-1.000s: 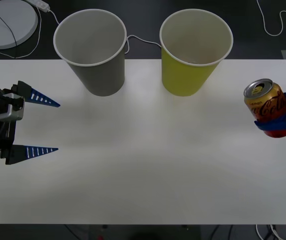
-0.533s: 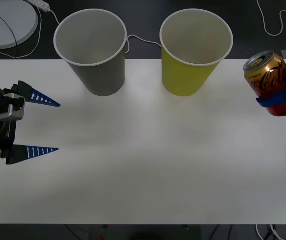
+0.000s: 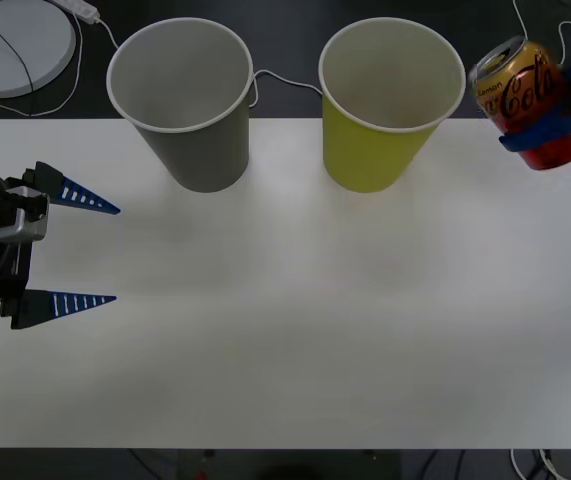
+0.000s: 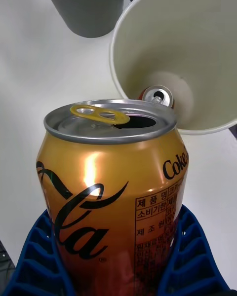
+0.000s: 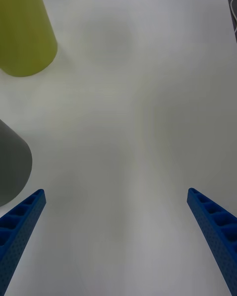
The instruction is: Put the can into the green bin and the plastic bottle into the gray bin
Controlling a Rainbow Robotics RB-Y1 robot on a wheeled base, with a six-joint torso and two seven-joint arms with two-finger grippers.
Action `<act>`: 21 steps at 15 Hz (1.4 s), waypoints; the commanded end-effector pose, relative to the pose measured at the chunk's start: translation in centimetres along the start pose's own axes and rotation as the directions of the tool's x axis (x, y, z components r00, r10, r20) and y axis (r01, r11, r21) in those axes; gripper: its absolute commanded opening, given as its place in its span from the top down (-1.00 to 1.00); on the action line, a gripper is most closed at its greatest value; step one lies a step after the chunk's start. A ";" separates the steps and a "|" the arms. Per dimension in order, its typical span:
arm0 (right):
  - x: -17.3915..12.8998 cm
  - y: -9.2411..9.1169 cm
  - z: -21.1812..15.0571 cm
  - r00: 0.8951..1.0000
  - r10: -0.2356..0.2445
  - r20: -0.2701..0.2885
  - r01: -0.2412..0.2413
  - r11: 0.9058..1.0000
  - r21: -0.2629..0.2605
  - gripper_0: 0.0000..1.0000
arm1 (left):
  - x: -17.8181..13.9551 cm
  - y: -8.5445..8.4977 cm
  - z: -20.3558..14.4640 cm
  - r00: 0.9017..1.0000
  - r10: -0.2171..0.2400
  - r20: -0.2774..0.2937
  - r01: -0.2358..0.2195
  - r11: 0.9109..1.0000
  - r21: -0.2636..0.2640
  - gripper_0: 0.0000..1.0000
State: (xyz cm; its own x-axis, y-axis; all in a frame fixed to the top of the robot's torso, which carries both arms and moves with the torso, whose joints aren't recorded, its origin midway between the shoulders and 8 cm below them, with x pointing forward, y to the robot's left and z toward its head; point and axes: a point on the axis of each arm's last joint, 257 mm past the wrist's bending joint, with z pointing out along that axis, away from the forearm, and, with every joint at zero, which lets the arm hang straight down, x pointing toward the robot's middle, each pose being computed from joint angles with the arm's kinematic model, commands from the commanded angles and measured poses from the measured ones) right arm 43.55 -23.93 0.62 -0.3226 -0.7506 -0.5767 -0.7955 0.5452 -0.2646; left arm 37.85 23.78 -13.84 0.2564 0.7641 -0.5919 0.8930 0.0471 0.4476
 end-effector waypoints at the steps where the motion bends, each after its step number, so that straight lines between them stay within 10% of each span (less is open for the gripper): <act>1: -1.4 -1.3 0.6 1.000 0.000 -0.015 0.000 1.000 0.010 1.00 | 0.0 0.0 0.0 1.000 0.000 0.000 0.000 1.000 0.000 -1.00; 21: -12.6 -7.2 8.9 0.993 0.013 -0.115 0.001 0.993 0.118 1.00 | 0.0 0.0 0.0 1.000 0.000 0.000 0.000 1.000 0.000 -1.00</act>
State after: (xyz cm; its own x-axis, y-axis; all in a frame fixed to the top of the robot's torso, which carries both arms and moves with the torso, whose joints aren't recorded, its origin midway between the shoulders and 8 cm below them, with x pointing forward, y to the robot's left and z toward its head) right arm 57.73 -15.21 2.89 -0.3898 -0.7784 -0.4921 -0.7293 0.5872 -0.3512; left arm 37.85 23.77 -13.84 0.2564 0.7641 -0.5919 0.8930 0.0471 0.4476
